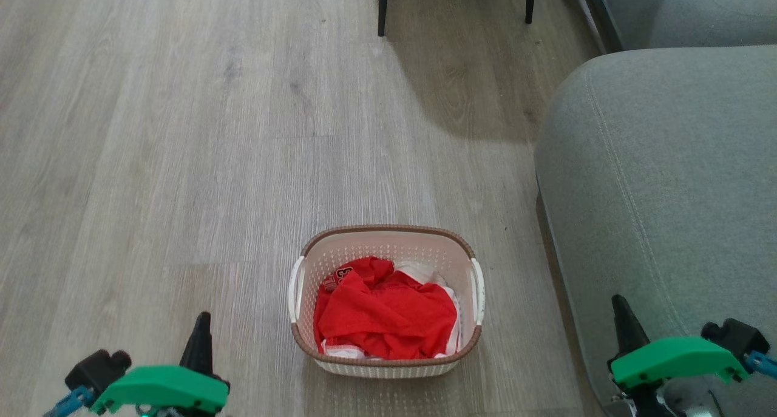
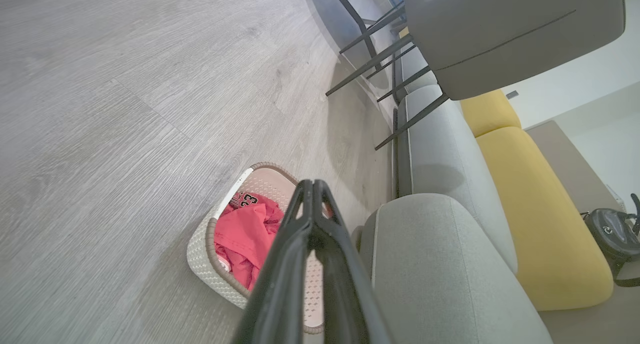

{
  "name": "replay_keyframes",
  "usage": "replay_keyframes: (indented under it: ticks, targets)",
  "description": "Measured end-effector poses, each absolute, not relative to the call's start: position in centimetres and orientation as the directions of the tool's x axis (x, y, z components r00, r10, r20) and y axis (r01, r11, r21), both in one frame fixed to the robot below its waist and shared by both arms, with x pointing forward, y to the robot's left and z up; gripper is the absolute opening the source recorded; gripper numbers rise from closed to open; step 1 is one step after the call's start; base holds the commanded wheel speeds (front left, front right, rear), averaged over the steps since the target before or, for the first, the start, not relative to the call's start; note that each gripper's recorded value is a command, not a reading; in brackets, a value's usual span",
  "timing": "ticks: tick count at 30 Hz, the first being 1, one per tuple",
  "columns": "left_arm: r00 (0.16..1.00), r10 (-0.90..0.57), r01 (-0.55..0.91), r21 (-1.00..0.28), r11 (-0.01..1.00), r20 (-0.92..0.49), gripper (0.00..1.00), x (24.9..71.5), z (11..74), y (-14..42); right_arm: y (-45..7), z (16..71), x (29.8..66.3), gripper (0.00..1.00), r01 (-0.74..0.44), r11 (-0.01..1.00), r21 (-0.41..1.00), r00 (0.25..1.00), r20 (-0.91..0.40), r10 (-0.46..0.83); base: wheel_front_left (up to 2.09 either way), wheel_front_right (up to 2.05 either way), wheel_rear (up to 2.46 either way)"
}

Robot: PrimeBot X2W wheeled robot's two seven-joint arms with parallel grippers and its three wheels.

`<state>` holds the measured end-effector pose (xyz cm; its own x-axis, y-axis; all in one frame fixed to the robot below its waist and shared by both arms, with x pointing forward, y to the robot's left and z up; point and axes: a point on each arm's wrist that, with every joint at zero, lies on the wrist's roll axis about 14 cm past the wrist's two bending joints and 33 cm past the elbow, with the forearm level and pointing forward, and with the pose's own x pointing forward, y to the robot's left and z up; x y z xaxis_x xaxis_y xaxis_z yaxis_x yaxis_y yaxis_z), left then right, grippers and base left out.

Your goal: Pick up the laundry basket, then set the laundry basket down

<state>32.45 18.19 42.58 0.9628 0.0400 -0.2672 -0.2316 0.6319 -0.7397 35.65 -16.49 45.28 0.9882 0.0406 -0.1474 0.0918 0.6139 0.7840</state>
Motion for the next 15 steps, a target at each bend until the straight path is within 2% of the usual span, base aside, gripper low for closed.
replay_keyframes:
  ticks: [15]
  targets:
    - [0.968,0.026,-0.230,-0.839,0.492,-0.250,0.00,33.59,43.37,18.41,-17.40,45.71,36.17,0.00,0.119,0.476,0.871,0.989,-0.147,0.021,0.00,0.00,0.00]
